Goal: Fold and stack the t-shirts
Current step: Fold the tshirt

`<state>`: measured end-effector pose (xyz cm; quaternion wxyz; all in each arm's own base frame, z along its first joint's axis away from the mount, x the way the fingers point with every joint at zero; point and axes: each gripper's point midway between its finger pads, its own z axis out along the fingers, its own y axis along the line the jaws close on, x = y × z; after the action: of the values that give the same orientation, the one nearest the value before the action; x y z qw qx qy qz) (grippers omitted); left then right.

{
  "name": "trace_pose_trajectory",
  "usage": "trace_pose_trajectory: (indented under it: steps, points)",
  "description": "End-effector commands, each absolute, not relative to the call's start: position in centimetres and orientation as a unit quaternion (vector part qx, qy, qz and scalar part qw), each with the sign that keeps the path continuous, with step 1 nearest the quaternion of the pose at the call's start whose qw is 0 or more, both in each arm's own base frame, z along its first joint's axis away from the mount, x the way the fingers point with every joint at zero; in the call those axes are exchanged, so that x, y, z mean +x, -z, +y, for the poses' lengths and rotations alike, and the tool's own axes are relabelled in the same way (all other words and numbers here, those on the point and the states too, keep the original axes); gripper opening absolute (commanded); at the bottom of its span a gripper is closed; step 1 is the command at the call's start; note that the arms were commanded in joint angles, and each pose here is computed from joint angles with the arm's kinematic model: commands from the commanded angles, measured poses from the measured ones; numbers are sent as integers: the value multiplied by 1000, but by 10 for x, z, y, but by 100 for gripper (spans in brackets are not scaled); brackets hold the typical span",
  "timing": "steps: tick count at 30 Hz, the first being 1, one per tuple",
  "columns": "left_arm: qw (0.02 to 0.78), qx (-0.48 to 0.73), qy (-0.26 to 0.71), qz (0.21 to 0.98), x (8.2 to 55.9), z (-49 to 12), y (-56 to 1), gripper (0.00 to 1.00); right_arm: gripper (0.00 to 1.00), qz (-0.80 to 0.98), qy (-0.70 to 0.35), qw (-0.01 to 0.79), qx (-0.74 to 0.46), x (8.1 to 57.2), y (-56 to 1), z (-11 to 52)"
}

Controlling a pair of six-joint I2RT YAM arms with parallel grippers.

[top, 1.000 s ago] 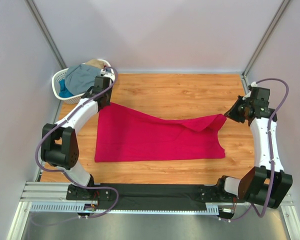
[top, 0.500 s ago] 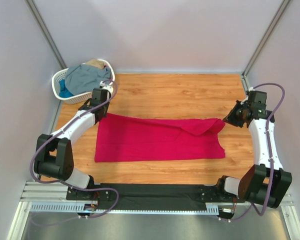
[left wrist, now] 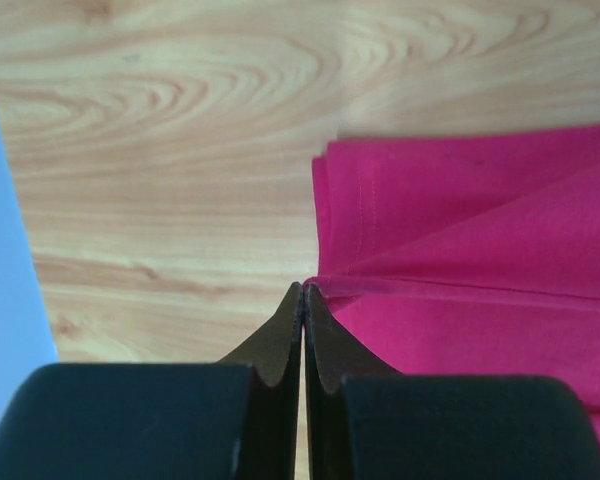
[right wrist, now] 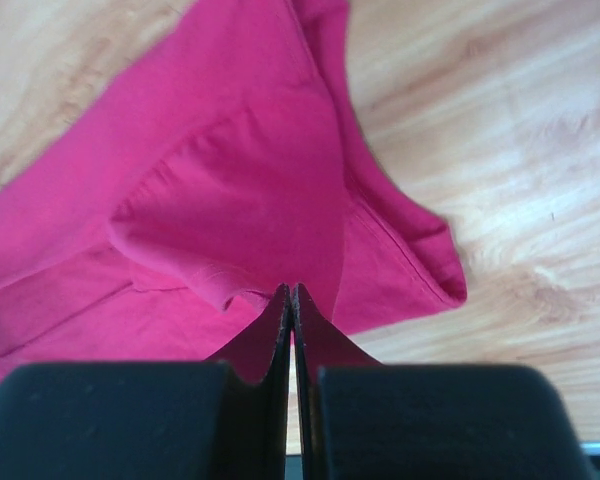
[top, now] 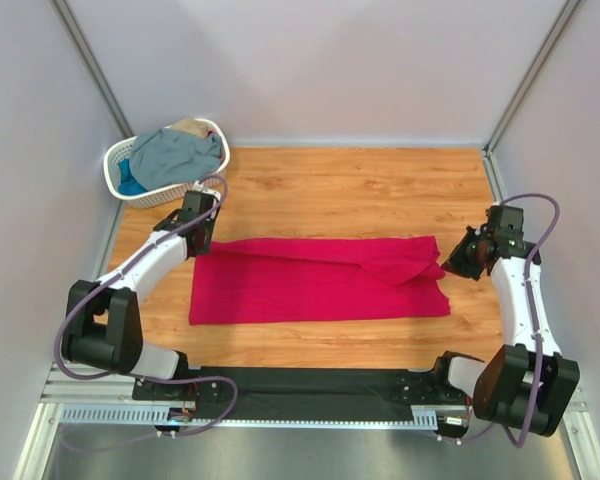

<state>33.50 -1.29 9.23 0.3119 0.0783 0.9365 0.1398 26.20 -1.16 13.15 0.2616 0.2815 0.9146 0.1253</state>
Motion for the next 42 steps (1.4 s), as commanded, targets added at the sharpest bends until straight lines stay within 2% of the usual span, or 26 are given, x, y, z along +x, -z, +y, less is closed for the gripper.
trace_pose_trajectory:
  steps: [1, 11, 18, 24, 33, 34, 35, 36, 39, 42]
  points:
    - [285, 57, -142, 946, 314, -7, -86, 0, 0, 914, -118, 240, 306, 253, -114, -13]
    - [212, 67, -165, 961, 291, -7, -57, 0, 0, 912, -81, 216, 339, 240, -99, -22]
    - [222, 62, -229, 946, 296, 10, -66, 0, 0, 903, -59, 237, 353, 239, -112, -33]
    - [244, 54, -247, 936, 304, 15, -79, 0, 0, 903, -66, 244, 348, 236, -122, -30]
    - [203, 64, -242, 947, 292, 6, -66, 2, 0, 901, -64, 235, 359, 224, -120, -27]
    - [202, 64, -239, 948, 291, 5, -69, 5, 4, 902, -65, 234, 358, 223, -120, -27]
    - [194, 65, -236, 950, 287, 5, -72, 9, 15, 901, -63, 235, 358, 223, -123, -27]
    - [200, 60, -233, 950, 289, 4, -77, 21, 19, 902, -62, 235, 358, 223, -125, -28]
    - [226, 53, -196, 953, 298, -6, -92, 36, 33, 898, -65, 252, 354, 228, -138, -29]
    - [237, 38, -153, 959, 307, -15, -98, 39, 39, 894, -76, 269, 350, 238, -144, -28]
